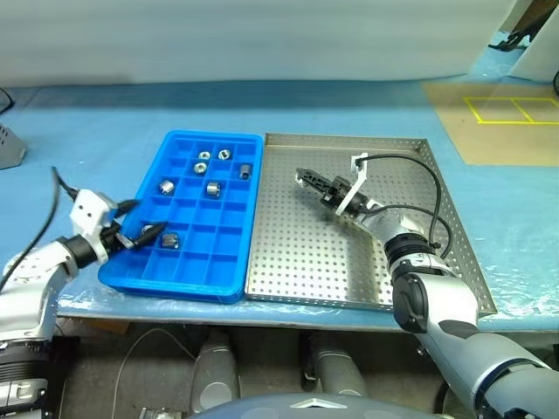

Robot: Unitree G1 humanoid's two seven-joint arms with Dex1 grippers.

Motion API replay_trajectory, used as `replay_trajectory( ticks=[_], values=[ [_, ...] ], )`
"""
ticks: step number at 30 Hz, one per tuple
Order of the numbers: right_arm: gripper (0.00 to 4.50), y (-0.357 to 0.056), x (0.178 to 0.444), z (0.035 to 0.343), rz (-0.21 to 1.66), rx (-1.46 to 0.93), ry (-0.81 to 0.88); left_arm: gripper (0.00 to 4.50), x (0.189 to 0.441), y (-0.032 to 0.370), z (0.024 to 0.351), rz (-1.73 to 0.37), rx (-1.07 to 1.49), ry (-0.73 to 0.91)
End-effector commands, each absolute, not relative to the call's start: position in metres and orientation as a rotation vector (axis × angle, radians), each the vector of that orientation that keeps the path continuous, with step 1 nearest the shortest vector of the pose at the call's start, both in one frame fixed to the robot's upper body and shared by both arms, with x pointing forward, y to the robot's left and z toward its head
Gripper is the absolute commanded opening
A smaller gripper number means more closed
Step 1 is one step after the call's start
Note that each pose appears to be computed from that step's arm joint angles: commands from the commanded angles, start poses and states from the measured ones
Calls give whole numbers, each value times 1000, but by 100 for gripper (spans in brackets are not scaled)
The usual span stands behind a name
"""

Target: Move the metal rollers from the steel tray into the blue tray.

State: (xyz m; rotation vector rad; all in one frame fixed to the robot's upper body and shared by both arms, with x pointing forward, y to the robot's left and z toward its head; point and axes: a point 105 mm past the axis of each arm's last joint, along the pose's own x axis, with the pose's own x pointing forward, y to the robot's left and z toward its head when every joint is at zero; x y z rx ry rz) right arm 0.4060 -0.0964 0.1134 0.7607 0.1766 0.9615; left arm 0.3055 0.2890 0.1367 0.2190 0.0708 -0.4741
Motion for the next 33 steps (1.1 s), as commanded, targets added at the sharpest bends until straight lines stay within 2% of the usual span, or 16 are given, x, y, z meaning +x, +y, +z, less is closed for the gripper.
replay_trajectory(
  ticks=[1,8,16,33],
  values=[
    [127,-94,406,130,1013,736,113,445,305,285,162,-470,210,-8],
    [127,-89,402,138,1053,729,86,445,308,275,170,-476,198,-39],
    [127,-91,405,145,1052,706,64,445,311,256,159,-514,222,-7],
    [127,-84,404,147,1077,713,71,445,305,253,163,-526,187,-30]
  ],
)
